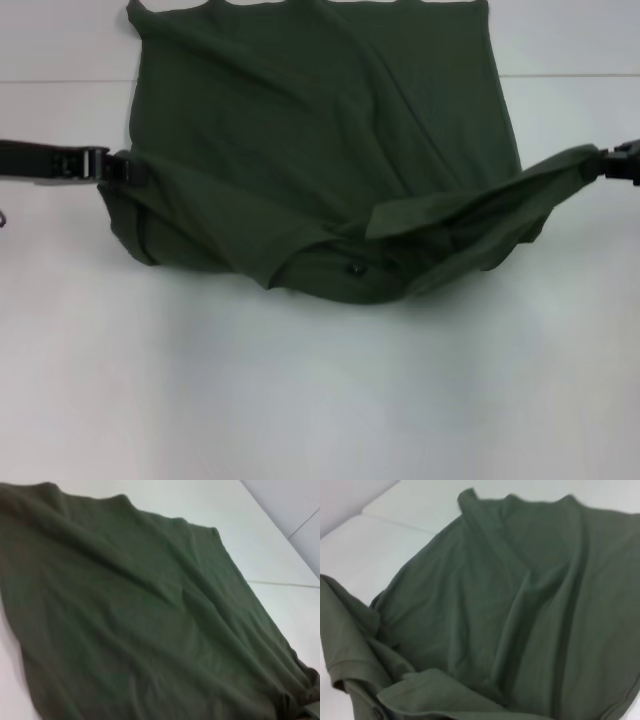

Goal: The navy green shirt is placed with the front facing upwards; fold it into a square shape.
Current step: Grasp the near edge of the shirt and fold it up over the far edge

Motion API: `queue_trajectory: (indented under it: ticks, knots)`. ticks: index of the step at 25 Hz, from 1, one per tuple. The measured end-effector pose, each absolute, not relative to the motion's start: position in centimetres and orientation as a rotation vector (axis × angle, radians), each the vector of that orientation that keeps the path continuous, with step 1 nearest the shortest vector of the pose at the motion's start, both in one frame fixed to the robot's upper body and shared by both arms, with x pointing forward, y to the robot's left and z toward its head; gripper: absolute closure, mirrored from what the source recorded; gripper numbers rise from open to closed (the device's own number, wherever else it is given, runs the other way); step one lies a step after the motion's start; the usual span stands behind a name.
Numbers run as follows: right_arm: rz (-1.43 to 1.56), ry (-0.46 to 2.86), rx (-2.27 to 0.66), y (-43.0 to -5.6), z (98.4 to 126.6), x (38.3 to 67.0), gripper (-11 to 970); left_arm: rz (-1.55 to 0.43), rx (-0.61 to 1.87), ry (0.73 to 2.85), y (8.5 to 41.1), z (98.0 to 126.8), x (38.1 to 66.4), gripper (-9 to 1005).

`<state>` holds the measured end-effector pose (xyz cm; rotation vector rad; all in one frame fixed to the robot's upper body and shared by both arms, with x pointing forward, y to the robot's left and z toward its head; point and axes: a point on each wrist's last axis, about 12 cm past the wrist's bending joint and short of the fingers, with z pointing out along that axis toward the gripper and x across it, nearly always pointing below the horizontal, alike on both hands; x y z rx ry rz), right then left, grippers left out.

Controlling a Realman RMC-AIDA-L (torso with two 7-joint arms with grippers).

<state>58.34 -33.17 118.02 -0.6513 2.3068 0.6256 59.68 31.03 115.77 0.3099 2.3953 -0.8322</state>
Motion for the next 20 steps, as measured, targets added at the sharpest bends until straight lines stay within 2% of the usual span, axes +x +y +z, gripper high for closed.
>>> queue_trajectory:
  ticks: [12,20]
  knots:
    - [0.556,2.261,-0.544,-34.0,117.3,60.3,936,-0.744,0.324,2.331,30.2,115.3,61.9,941]
    - [0.61,2.254,-0.584,-33.3,117.5,59.5,935,-0.76,0.374,2.342,30.5,115.1,61.2,941]
